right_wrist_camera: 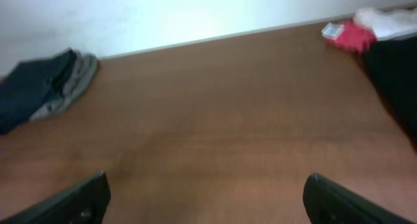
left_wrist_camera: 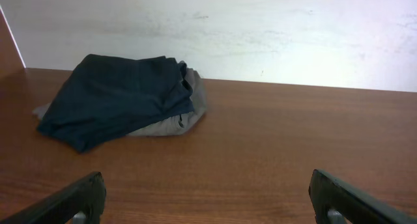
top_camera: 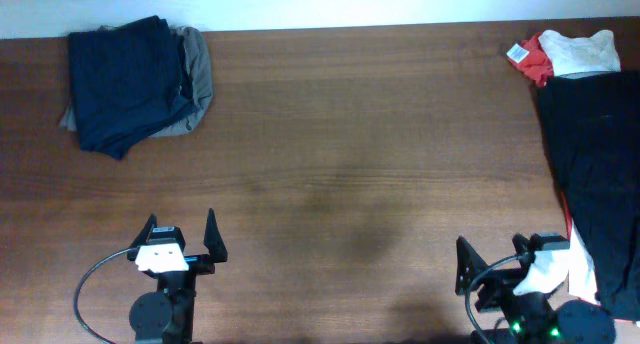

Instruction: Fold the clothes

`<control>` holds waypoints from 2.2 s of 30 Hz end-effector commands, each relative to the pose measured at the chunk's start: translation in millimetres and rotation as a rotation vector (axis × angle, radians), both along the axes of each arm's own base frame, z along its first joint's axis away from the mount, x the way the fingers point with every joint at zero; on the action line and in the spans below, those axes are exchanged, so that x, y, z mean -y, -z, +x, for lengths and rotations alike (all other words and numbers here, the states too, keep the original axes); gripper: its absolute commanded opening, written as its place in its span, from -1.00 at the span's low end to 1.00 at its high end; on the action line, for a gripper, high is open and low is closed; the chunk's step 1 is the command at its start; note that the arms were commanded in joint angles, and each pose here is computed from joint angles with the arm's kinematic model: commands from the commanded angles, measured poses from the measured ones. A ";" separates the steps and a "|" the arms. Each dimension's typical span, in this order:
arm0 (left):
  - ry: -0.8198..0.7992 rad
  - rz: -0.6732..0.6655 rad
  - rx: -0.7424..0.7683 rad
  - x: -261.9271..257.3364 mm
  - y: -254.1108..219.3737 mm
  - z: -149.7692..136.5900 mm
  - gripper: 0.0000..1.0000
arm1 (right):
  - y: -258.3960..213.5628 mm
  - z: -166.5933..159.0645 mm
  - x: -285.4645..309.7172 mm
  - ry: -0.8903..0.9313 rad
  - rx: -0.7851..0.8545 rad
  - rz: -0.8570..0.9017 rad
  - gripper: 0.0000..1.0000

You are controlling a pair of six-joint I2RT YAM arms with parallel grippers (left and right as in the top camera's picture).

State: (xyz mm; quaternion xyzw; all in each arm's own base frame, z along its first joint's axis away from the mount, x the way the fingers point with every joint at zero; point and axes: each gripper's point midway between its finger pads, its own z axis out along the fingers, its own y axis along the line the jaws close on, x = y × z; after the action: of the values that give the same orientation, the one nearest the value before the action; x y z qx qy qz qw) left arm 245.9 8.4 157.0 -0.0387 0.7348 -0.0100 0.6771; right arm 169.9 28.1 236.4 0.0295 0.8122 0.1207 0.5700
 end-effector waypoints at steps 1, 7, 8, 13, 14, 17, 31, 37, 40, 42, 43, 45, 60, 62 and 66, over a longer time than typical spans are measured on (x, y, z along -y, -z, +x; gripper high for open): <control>-0.002 0.017 0.003 -0.4 0.8 -0.2 0.99 | 1.8 9.3 -3.5 -0.042 0.094 -0.075 0.97; -0.002 0.017 0.003 -0.4 0.8 -0.2 0.99 | 24.7 38.3 -4.2 -0.059 0.199 -0.161 0.97; -0.002 0.017 0.003 -0.4 0.8 -0.2 0.99 | 28.6 42.8 -4.3 -0.058 0.210 -0.161 0.97; -0.002 0.017 0.003 -0.4 0.8 -0.2 0.99 | 44.2 61.6 -4.2 -0.047 0.282 -0.161 0.97; -0.002 0.017 0.003 -0.4 0.8 -0.2 0.99 | 48.0 64.1 -4.1 -0.046 0.290 -0.161 0.97; -0.002 0.017 0.003 -0.4 0.8 -0.2 0.99 | 57.7 70.0 -4.3 -0.044 0.317 -0.161 0.97; -0.002 0.017 0.003 -0.4 0.8 -0.2 0.99 | 79.1 75.7 14.0 0.052 0.279 -0.181 0.97; -0.002 0.017 0.003 -0.4 0.8 -0.2 0.99 | 79.0 76.0 19.7 0.074 0.277 -0.184 0.97; -0.002 0.017 0.003 -0.4 0.8 -0.2 0.99 | 79.1 76.0 19.6 0.074 0.277 -0.184 0.97; -0.002 0.017 0.002 -0.4 0.9 -0.2 0.99 | 79.1 76.0 19.6 0.074 0.277 -0.184 0.97; -0.002 0.017 0.003 -0.4 0.8 -0.2 0.99 | 79.1 76.0 19.4 0.073 0.277 -0.184 0.97; -0.002 0.017 0.003 -0.4 0.8 -0.2 0.99 | 79.1 76.0 19.4 0.073 0.277 -0.184 0.97; -0.002 0.017 0.003 -0.4 0.8 -0.2 0.99 | 79.1 76.0 19.4 0.073 0.277 -0.184 0.97; -0.002 0.017 0.003 -0.4 0.8 -0.2 0.99 | 79.1 76.0 19.4 0.073 0.277 -0.184 0.97; -0.002 0.017 0.002 -0.4 0.9 -0.2 0.99 | 79.1 76.0 19.4 0.073 0.277 -0.184 0.97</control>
State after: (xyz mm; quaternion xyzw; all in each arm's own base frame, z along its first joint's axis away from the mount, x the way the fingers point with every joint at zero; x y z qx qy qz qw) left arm 245.9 8.4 157.0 -0.0387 0.7348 -0.0100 0.6771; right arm 246.0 12.5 159.5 -0.0161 0.7312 0.0354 0.6811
